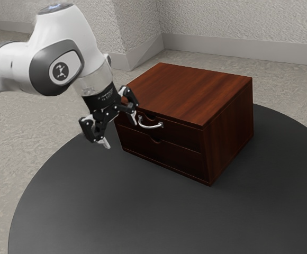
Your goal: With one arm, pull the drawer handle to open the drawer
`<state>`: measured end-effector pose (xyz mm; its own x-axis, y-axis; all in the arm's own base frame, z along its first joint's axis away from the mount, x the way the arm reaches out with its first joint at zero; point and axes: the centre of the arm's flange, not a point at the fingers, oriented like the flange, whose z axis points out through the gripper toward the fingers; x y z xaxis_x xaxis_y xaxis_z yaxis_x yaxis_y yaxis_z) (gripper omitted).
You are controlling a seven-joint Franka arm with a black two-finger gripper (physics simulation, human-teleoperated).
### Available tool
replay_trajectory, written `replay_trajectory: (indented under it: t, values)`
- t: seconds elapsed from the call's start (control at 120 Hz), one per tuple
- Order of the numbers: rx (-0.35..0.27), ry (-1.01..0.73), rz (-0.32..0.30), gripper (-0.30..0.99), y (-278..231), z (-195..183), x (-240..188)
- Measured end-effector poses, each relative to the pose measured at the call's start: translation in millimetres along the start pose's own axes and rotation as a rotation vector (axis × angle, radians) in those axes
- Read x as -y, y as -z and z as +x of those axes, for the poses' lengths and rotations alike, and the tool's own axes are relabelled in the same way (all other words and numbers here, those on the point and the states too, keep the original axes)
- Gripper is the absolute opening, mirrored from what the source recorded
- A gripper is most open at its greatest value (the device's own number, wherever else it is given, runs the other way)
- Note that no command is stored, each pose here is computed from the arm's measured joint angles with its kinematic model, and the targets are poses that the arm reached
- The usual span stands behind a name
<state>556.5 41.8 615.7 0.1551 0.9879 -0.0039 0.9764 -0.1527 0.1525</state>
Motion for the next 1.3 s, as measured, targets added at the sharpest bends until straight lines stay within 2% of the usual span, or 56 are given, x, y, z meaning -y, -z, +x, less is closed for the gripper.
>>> replay_trajectory:
  t: [0.267, 0.867, 1.083, 1.3]
  values:
    - [-0.011, 0.037, -0.044, 0.69, -15.7, 7.0, -17.0]
    - [-0.021, 0.074, -0.067, 0.69, -38.5, 19.6, -41.1]
    - [-0.025, 0.080, -0.078, 0.57, -39.2, 22.9, -43.0]
    - [-0.029, 0.080, -0.086, 0.52, -46.6, 25.1, -54.1]
